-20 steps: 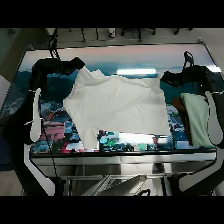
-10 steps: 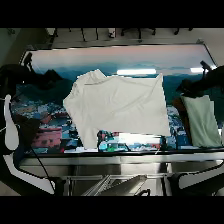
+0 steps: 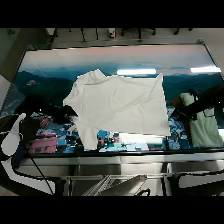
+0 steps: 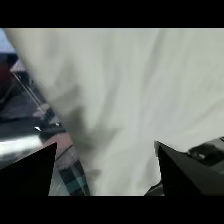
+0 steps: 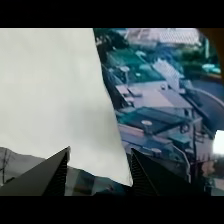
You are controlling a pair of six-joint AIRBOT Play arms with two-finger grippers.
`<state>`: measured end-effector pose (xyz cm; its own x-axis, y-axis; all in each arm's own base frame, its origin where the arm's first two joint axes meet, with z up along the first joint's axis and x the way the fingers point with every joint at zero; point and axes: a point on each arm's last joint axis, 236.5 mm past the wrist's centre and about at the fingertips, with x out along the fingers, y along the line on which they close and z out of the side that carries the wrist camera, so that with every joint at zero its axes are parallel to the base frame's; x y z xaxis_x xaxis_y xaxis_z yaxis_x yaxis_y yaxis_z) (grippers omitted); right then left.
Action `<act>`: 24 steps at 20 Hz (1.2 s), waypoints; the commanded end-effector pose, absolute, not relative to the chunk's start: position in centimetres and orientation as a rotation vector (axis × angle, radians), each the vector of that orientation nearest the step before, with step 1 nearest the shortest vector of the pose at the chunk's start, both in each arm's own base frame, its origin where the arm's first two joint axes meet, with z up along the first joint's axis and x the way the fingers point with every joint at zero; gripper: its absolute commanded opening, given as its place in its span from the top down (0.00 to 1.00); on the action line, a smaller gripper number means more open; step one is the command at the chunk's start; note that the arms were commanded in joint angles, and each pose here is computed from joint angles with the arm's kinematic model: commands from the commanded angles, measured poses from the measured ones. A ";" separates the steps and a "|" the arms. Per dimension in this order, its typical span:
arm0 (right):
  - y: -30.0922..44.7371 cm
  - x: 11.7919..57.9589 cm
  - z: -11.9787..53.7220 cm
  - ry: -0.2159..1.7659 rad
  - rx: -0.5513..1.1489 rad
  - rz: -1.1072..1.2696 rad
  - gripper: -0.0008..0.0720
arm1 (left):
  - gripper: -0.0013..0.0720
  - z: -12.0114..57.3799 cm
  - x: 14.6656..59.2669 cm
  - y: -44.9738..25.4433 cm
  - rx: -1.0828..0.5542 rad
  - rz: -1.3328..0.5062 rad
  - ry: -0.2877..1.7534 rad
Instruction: Fold the shirts.
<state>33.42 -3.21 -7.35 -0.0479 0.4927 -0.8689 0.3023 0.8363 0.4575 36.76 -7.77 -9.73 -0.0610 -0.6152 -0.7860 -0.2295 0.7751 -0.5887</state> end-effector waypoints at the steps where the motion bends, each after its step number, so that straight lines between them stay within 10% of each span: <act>1: -2.9 30.0 -8.8 1.699 0.613 0.147 0.39 | 0.04 -11.7 33.9 -8.4 -0.691 -0.360 1.708; 4: -2.1 27.9 -10.8 1.740 0.638 0.133 0.39 | 0.05 -12.0 34.3 -9.7 -0.653 -0.373 1.695; 7: -0.4 28.0 -11.4 1.712 0.673 0.178 0.39 | 0.78 -11.9 33.8 -11.4 -0.605 -0.410 1.712; 8: 0.3 28.5 -11.3 1.691 0.685 0.200 0.39 | 0.82 -11.7 34.0 -11.7 -0.591 -0.421 1.710; 11: 1.1 29.7 -11.5 1.651 0.670 0.208 0.44 | 0.82 -9.5 35.6 -12.6 -0.550 -0.466 1.667; 13: 2.4 30.4 -11.1 1.624 0.674 0.265 0.94 | 0.95 -7.4 37.0 -13.2 -0.515 -0.493 1.614; 18: 5.1 37.2 -0.8 1.272 0.715 0.464 0.96 | 0.95 7.9 42.0 -13.8 -0.395 -0.544 1.216; 24: 3.1 35.8 40.5 0.199 0.124 0.393 0.96 | 0.95 46.8 31.9 -10.6 -0.099 -0.480 0.185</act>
